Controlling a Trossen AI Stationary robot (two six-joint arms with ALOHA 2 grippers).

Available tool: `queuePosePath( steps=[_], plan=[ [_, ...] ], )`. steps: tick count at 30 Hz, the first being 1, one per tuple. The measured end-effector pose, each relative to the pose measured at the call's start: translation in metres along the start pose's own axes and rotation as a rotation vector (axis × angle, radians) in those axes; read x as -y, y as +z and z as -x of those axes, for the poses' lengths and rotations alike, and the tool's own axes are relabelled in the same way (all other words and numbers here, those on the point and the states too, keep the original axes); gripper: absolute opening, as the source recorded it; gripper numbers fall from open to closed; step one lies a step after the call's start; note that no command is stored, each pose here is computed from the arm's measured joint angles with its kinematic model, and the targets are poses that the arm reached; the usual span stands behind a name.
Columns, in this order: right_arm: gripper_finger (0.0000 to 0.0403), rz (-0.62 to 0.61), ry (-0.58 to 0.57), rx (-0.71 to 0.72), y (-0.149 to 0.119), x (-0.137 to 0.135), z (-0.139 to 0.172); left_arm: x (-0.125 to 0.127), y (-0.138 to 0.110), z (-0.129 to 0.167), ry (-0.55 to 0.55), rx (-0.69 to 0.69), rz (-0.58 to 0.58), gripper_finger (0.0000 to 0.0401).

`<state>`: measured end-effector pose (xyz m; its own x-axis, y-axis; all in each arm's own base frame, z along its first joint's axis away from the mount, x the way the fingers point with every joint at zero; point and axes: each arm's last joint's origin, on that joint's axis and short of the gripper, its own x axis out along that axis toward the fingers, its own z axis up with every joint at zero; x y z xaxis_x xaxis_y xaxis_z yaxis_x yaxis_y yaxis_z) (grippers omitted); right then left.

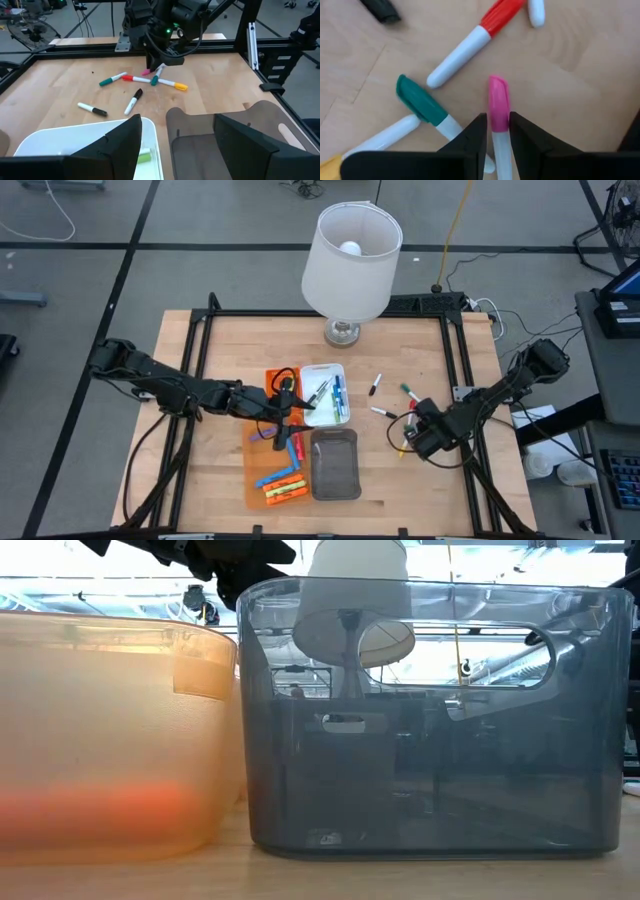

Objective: Pick & Place Markers
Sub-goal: Put the pink small highlighter pen into the black bin

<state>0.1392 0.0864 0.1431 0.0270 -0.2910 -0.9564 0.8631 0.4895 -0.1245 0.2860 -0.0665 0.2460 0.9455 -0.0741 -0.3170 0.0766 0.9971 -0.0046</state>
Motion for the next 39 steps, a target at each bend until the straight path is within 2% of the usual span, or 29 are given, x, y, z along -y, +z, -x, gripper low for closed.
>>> queuePosePath(
  steps=[7, 12, 19, 23, 25, 31, 37, 39],
  plan=[
    [0.0068, 0.075, 0.046, -0.008, -0.005, 0.005, -0.019, 0.0, 0.0, 0.0, 0.0, 0.0, 0.0, 0.025],
    [0.0066, 0.128, 0.007, -0.042, -0.007, 0.015, -0.031, 0.0, 0.0, 0.0, 0.0, 0.0, 0.0, 0.025],
    [0.0022, 0.146, 0.019, -0.045, -0.005, 0.017, -0.026, 0.0, 0.0, 0.0, 0.0, -0.001, 0.0, 0.025],
    [0.0022, 0.147, 0.028, 0.032, 0.0, 0.018, -0.015, 0.0, 0.0, 0.0, 0.0, -0.004, -0.001, 0.025],
    [0.0022, 0.161, -0.004, 0.082, 0.003, 0.021, -0.011, 0.0, -0.001, 0.0, 0.001, -0.006, -0.001, 0.025],
    [0.0022, 0.19, 0.027, 0.202, 0.009, 0.016, 0.0, 0.0, -0.001, 0.0, 0.001, -0.014, -0.003, 0.025],
    [0.0022, 0.221, 0.094, 0.266, 0.012, 0.005, 0.01, 0.0, -0.002, 0.0, 0.002, -0.021, -0.004, 0.025],
    [0.0022, 0.246, 0.148, 0.3, 0.013, -0.001, 0.012, 0.0, -0.002, 0.0, 0.002, -0.021, -0.004, 0.025]
  ],
)
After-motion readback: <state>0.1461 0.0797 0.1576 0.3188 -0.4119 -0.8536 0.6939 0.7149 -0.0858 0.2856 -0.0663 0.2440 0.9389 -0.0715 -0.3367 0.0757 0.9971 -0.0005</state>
